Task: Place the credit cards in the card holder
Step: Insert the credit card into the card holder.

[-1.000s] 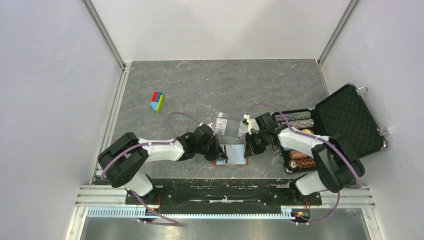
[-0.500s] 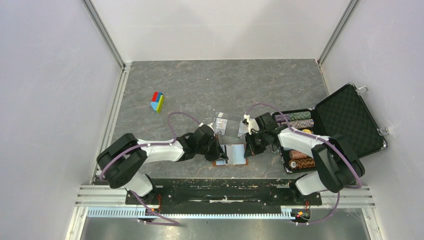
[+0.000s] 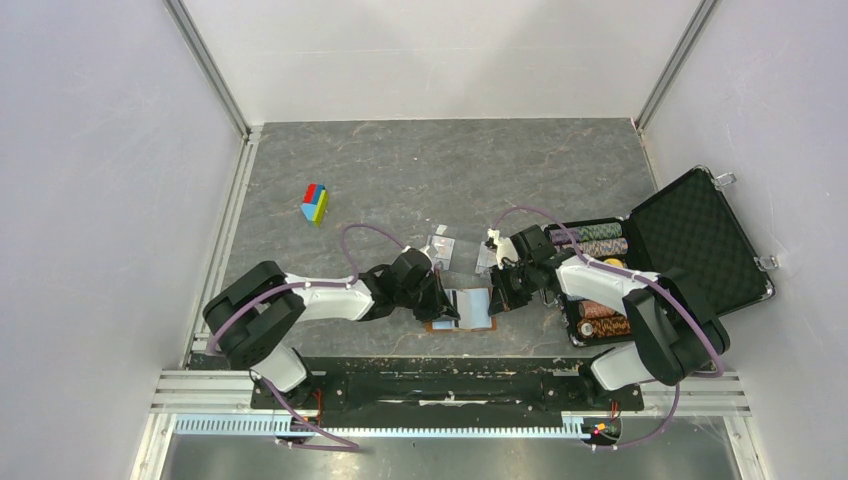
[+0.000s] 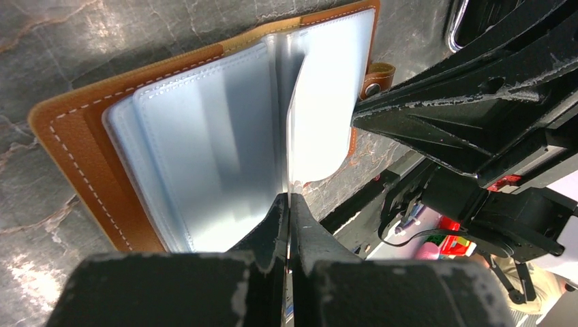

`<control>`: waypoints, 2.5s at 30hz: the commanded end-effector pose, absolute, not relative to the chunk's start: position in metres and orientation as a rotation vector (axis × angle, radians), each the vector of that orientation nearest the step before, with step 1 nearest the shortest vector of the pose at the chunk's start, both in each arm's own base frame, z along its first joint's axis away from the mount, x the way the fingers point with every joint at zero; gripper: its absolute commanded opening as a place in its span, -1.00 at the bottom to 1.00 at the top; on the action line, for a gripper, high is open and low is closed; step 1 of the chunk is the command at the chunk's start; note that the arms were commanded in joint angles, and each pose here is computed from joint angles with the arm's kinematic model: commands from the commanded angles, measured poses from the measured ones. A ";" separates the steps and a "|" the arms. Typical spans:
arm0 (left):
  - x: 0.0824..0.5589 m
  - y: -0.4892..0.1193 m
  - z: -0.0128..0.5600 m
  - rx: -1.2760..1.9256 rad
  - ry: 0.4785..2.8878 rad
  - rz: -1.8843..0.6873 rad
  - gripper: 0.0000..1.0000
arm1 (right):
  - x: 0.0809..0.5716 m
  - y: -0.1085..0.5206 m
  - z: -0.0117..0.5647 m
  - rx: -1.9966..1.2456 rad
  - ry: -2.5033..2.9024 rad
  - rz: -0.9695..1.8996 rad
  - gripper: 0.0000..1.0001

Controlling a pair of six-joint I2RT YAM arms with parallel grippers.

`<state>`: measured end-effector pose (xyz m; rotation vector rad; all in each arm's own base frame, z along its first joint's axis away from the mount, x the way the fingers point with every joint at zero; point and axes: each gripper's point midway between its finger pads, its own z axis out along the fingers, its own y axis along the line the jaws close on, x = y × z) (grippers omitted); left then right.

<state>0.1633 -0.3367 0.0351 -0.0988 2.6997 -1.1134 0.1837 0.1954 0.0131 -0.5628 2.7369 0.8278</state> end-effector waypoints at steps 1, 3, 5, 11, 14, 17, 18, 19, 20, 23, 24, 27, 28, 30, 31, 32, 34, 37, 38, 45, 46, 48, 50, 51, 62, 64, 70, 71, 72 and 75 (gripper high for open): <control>0.165 -0.339 0.028 -0.073 2.708 -1.092 -0.95 | 0.171 0.181 -0.001 -0.578 2.798 0.751 -0.93; 0.167 -0.339 0.027 -0.085 2.709 -1.092 -0.95 | 0.171 0.182 -0.001 -0.578 2.797 0.749 -0.94; 0.169 -0.337 0.025 -0.102 2.708 -1.087 -0.95 | 0.171 0.181 -0.001 -0.578 2.796 0.748 -0.93; 0.175 -0.329 0.024 -0.173 2.683 -1.096 -0.96 | 0.171 0.181 -0.001 -0.577 2.794 0.748 -0.94; 0.175 -0.331 0.023 -0.172 2.685 -1.119 -0.95 | 0.171 0.181 -0.001 -0.577 2.794 0.748 -0.94; 0.176 -0.334 0.023 -0.164 2.689 -1.127 -0.95 | 0.171 0.181 -0.001 -0.578 2.794 0.749 -0.93; 0.177 -0.336 0.024 -0.159 2.689 -1.129 -0.95 | 0.170 0.181 -0.001 -0.578 2.795 0.749 -0.94; 0.177 -0.337 0.024 -0.151 2.691 -1.129 -0.95 | 0.171 0.181 -0.001 -0.576 2.795 0.749 -0.94; 0.177 -0.338 0.023 -0.139 2.699 -1.126 -0.95 | 0.171 0.181 -0.001 -0.577 2.794 0.750 -0.93; 0.174 -0.344 0.022 -0.104 2.723 -1.127 -0.95 | 0.171 0.181 -0.001 -0.576 2.794 0.749 -0.94; 0.172 -0.345 0.022 -0.095 2.730 -1.131 -0.95 | 0.171 0.181 -0.001 -0.577 2.792 0.749 -0.94; 0.168 -0.346 0.021 -0.090 2.756 -1.125 -0.95 | 0.173 0.182 0.000 -0.573 2.789 0.746 -0.94; 0.167 -0.346 0.022 -0.091 2.760 -1.123 -0.96 | 0.172 0.182 0.000 -0.573 2.790 0.747 -0.93; 0.164 -0.345 0.023 -0.095 2.768 -1.115 -0.95 | 0.172 0.182 0.000 -0.573 2.791 0.748 -0.93; 0.162 -0.345 0.023 -0.095 2.770 -1.110 -0.95 | 0.172 0.182 0.000 -0.574 2.790 0.748 -0.93; 0.161 -0.344 0.024 -0.096 2.769 -1.108 -0.95 | 0.172 0.181 -0.001 -0.572 2.792 0.745 -0.94; 0.160 -0.345 0.025 -0.098 2.771 -1.111 -0.96 | 0.172 0.181 0.000 -0.573 2.792 0.746 -0.93; 0.156 -0.348 0.022 -0.085 2.797 -1.124 -0.95 | 0.172 0.181 -0.001 -0.574 2.794 0.746 -0.94; 0.155 -0.350 0.021 -0.080 2.803 -1.125 -0.94 | 0.173 0.182 0.000 -0.572 2.790 0.746 -0.93; 0.157 -0.336 0.019 -0.073 2.832 -0.981 -0.08 | 0.173 0.181 0.000 -0.572 2.790 0.745 -0.92; 0.157 -0.333 0.021 -0.069 2.826 -0.963 -0.02 | 0.173 0.182 0.000 -0.573 2.790 0.745 -0.92; 0.161 -0.330 0.025 -0.067 2.812 -0.931 0.08 | 0.173 0.182 0.000 -0.575 2.788 0.747 -0.92; 0.163 -0.329 0.027 -0.054 2.809 -0.900 0.14 | 0.173 0.182 0.000 -0.573 2.791 0.746 -0.92; 0.164 -0.329 0.029 -0.041 2.809 -0.890 0.15 | 0.173 0.182 0.000 -0.574 2.791 0.746 -0.92; 0.179 -0.326 0.035 0.071 2.811 -0.731 0.31 | 0.175 0.182 0.001 -0.577 2.788 0.744 -0.92; 0.179 -0.333 0.032 0.082 2.819 -0.757 0.29 | 0.175 0.182 0.002 -0.578 2.788 0.744 -0.92; 0.181 -0.347 0.030 0.120 2.818 -0.815 0.20 | 0.178 0.184 0.007 -0.575 2.765 0.749 -0.78; 0.182 -0.350 0.031 0.123 2.815 -0.827 0.18 | 0.179 0.185 0.009 -0.569 2.759 0.751 -0.72; 0.183 -0.354 0.033 0.132 2.809 -0.847 0.15 | 0.181 0.186 0.013 -0.564 2.747 0.755 -0.66; 0.186 -0.364 0.039 0.139 2.783 -0.899 0.11 | 0.187 0.187 0.019 -0.552 2.727 0.750 -0.56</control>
